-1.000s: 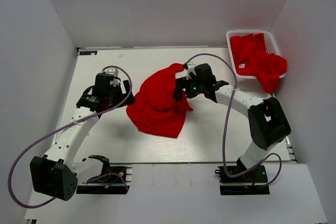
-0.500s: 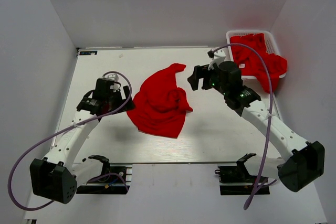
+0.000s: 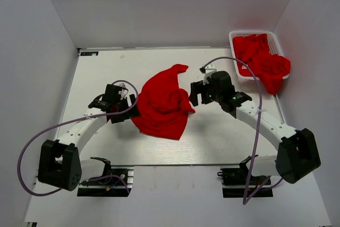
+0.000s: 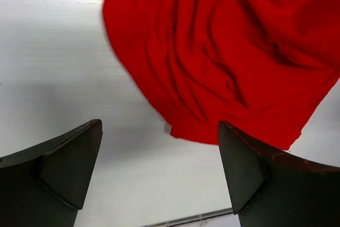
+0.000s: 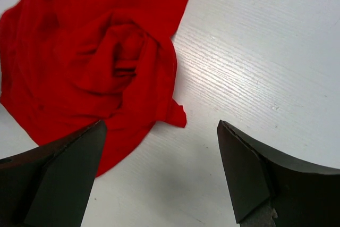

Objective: Fold and stack the t-shirts
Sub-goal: Flatten out the tshirt

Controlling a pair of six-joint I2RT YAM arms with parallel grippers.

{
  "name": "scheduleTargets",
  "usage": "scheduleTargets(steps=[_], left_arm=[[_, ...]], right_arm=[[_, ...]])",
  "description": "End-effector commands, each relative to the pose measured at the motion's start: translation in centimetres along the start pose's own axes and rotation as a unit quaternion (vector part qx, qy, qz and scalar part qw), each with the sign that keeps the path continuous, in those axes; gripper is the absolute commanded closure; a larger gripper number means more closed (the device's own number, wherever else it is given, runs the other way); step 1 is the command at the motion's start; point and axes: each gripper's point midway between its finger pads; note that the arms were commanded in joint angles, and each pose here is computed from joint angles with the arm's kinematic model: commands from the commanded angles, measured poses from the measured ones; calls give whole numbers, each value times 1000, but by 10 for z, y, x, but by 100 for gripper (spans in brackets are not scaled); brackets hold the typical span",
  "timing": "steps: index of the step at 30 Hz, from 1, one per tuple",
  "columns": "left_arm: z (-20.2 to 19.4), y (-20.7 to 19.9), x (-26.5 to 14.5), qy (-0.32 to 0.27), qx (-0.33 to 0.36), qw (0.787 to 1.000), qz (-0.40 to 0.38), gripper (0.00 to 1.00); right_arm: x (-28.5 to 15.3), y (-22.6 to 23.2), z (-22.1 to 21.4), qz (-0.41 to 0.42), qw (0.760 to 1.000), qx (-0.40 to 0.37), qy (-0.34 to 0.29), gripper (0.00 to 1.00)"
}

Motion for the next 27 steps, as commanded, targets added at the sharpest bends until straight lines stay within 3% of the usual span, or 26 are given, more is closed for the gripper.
scheduleTargets(steps=[1, 5, 11, 15, 22, 26, 27], left_arm=[[18, -22, 11, -40, 12, 997, -60, 2], [22, -30, 27, -38, 11, 996, -78, 6], [6, -7, 52, 13, 2, 1000, -14, 18], [-1, 4, 57, 25, 0, 1000, 15, 20], [-3, -1, 73, 35, -1, 999, -1, 22], [0, -5, 88, 39, -10, 999, -10, 33], [-5, -6, 92, 47, -7, 999, -9, 43]], right_arm=[[16, 6, -12, 25, 999, -22, 7, 10], [32, 5, -20, 26, 999, -22, 21, 10], [55, 4, -43, 27, 998, -17, 54, 10], [64, 6, -44, 34, 998, -13, 49, 10], [80, 2, -58, 19, 997, 1, 68, 12], [87, -6, -58, -8, 998, 5, 66, 18], [90, -9, -62, -10, 997, 8, 71, 25]])
Point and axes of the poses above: each gripper's point midway between its finger pads, its own x axis out along the fingers, its own y axis along the line the jaws close on, z = x × y, and after that the axes turned 9 degrees about x, right-handed
